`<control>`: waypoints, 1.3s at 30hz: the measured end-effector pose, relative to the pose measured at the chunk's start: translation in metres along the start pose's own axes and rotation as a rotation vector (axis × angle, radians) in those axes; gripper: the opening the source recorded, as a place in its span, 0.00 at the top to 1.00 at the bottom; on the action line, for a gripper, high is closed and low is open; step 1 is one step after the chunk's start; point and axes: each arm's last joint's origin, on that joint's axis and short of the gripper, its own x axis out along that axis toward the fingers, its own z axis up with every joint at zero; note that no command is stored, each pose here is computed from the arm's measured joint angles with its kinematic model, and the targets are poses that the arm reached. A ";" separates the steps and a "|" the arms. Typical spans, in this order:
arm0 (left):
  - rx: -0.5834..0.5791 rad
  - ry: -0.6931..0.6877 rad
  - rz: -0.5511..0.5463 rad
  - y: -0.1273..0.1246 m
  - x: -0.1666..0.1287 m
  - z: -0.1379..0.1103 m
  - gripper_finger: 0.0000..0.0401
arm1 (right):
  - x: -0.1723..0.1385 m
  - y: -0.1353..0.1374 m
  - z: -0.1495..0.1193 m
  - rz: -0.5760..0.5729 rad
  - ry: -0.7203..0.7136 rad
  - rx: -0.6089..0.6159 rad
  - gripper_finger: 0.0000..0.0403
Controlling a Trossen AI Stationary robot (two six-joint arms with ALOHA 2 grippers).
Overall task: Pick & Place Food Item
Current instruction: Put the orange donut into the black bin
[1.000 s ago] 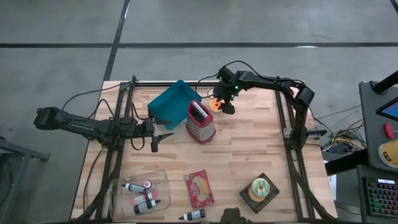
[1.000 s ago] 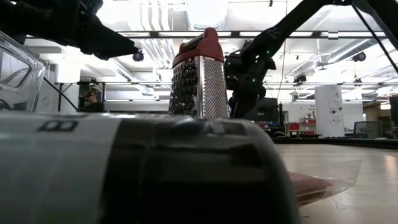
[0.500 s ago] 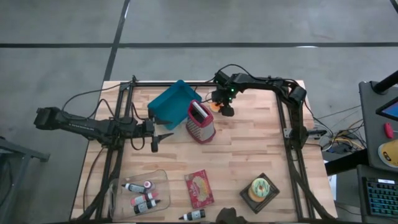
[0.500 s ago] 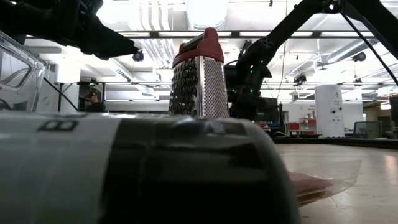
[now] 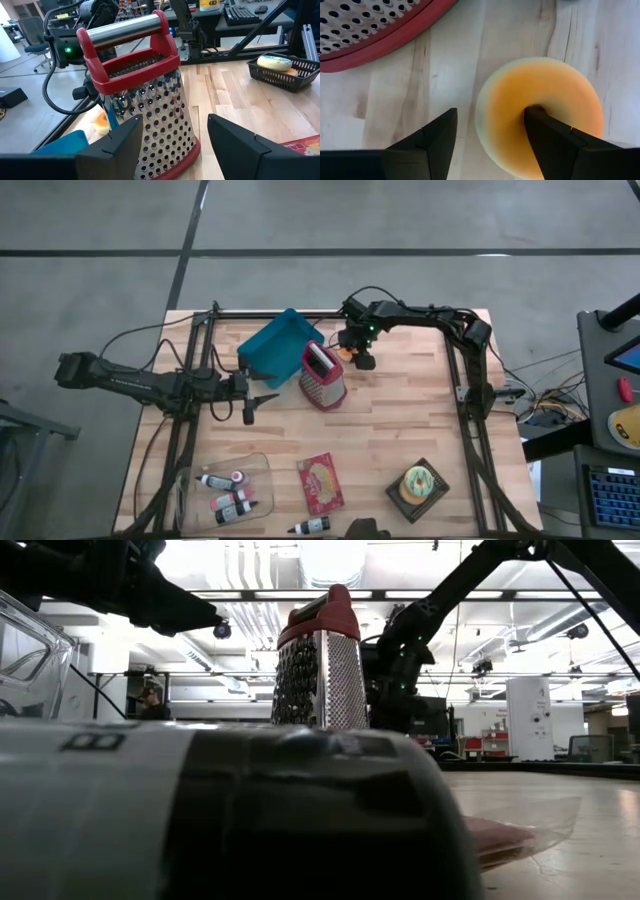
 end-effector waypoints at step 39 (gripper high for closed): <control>0.000 0.000 0.001 0.000 0.000 0.000 0.43 | 0.003 -0.001 -0.001 -0.041 0.036 -0.003 0.97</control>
